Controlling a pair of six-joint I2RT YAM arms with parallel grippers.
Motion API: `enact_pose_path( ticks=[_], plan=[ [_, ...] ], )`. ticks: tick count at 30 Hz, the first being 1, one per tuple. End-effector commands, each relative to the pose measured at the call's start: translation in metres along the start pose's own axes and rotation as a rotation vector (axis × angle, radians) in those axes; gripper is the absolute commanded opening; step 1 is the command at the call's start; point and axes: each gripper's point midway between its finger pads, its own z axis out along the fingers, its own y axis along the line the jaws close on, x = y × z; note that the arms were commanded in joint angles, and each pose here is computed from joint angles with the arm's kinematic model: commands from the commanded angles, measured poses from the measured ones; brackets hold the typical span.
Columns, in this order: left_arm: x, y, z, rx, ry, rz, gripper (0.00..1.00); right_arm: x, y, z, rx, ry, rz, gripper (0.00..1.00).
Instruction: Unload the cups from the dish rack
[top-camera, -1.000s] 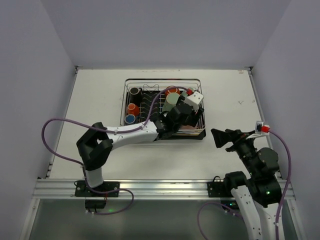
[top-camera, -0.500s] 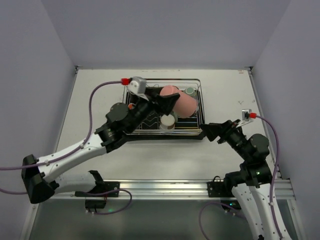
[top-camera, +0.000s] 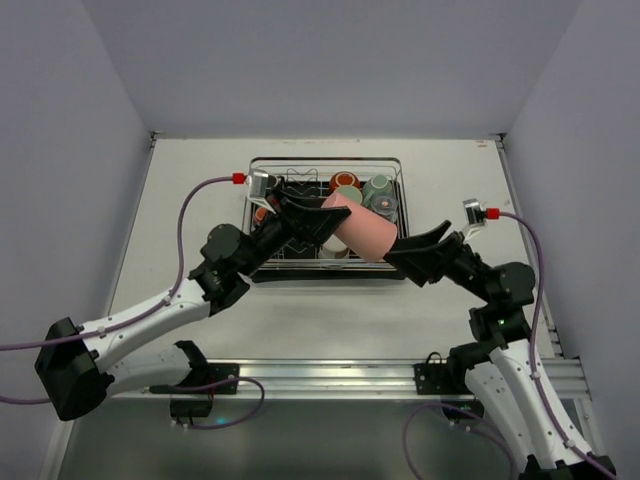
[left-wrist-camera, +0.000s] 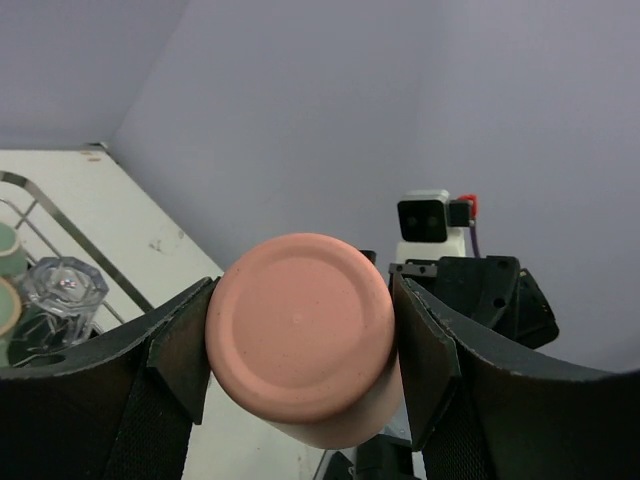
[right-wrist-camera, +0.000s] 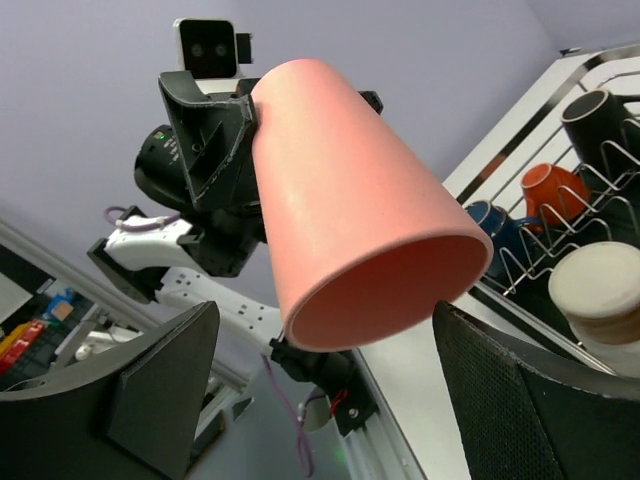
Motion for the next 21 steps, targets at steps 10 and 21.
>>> enact_pose_path(
  ticks=[10, 21],
  plan=[
    [0.012, -0.021, 0.007, 0.167, -0.019, -0.071, 0.3, -0.025, 0.024, 0.019, -0.154, -0.076, 0.053, 0.62],
    [-0.011, 0.013, -0.02, -0.133, 0.0, 0.184, 1.0, -0.057, -0.025, 0.024, 0.227, -0.15, -0.079, 0.0]
  ],
)
